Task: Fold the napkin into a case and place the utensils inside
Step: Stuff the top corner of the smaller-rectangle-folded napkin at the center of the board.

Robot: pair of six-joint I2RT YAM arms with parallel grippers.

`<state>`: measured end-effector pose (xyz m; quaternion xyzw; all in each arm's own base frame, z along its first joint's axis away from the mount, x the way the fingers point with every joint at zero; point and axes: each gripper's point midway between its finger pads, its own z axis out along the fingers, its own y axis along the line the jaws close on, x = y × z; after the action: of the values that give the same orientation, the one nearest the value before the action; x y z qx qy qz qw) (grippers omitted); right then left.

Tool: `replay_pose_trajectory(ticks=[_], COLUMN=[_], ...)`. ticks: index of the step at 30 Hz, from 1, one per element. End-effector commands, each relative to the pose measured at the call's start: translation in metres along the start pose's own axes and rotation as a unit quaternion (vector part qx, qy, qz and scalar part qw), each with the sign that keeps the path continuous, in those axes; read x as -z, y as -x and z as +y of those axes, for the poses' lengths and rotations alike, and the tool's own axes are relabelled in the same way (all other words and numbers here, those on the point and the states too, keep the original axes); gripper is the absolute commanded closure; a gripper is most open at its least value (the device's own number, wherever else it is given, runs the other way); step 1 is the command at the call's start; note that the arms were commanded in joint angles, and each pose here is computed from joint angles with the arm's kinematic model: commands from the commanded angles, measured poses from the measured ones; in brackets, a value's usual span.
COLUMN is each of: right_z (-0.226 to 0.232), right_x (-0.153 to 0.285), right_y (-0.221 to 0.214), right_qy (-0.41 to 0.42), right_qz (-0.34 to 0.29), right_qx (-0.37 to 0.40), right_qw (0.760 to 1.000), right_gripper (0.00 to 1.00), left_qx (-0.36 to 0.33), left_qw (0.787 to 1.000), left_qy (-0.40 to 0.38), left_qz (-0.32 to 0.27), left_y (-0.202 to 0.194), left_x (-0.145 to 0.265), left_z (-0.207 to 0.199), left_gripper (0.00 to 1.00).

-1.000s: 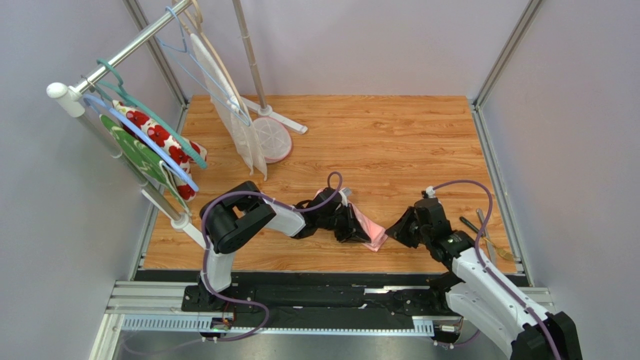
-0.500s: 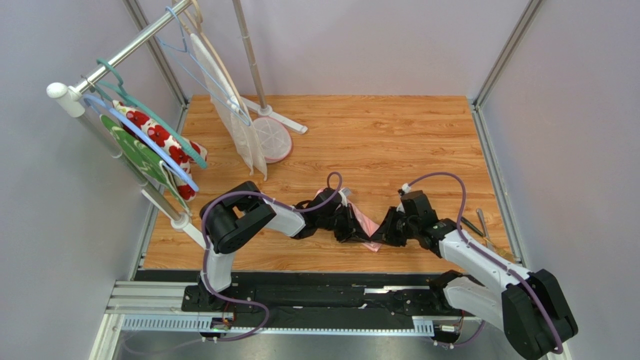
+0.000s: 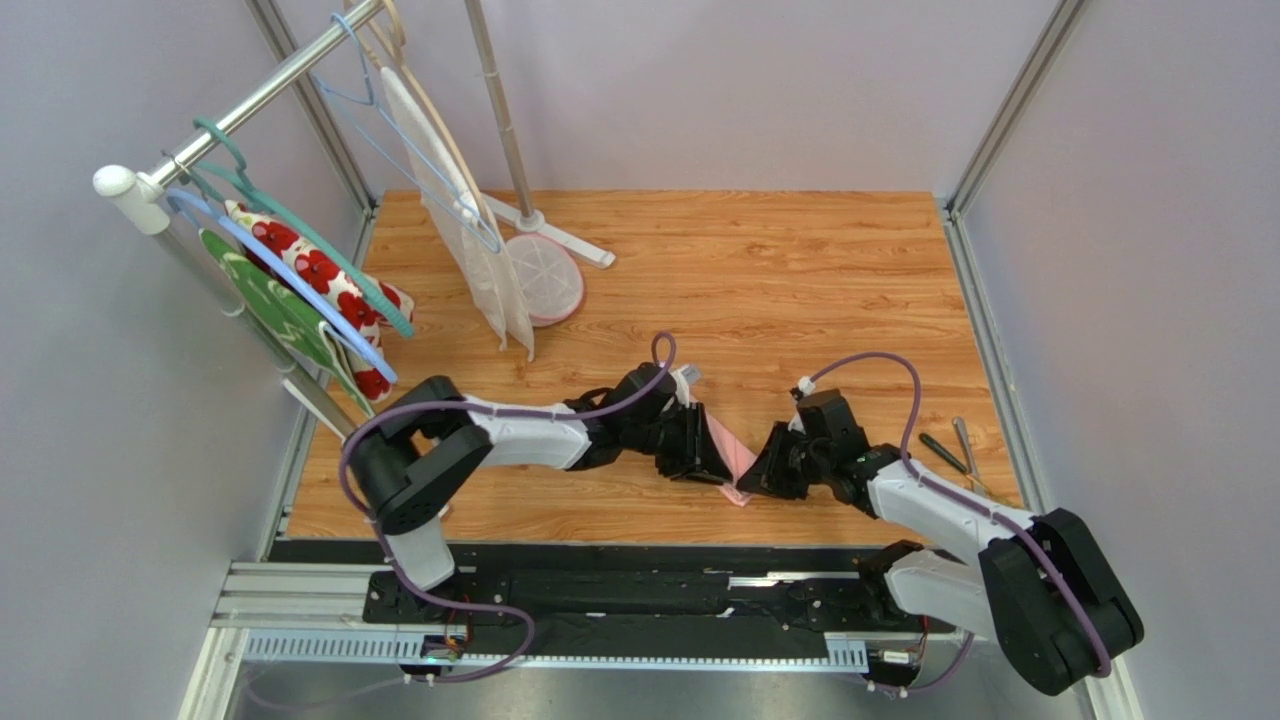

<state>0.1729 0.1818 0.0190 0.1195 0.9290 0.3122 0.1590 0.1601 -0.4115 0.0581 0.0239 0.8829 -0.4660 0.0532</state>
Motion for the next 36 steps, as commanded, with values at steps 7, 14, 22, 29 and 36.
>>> replay_pose_trajectory(ticks=[7,14,22,29,36], right_z=[-0.011,-0.012,-0.014,-0.017,-0.025], right_x=[0.0,-0.002,0.0,0.001,0.0], right_y=[0.005,0.004,0.007,0.01,0.009], right_qy=[-0.026,-0.03,-0.04,-0.05,-0.067], right_qz=[-0.017,-0.011,-0.016,-0.018,-0.017], right_qx=[0.022,0.025,0.034,0.043,0.048], right_qw=[0.999,0.999,0.998,0.998,0.996], right_gripper=[0.95,0.95,0.96,0.96,0.96], left_qx=[-0.097,-0.091,-0.082,-0.088,-0.108], left_qw=[0.993,0.993,0.993,0.984,0.975], left_qy=[0.01,0.008,0.049,0.137,0.183], left_qz=[-0.068,-0.078,-0.073,-0.069,-0.055], left_y=[0.057,0.096,0.106,0.101,0.095], left_x=[0.081,0.063,0.038,0.039,0.043], left_z=[-0.02,-0.014,0.017,0.068,0.105], left_gripper=[0.78,0.86,0.95,0.99,1.0])
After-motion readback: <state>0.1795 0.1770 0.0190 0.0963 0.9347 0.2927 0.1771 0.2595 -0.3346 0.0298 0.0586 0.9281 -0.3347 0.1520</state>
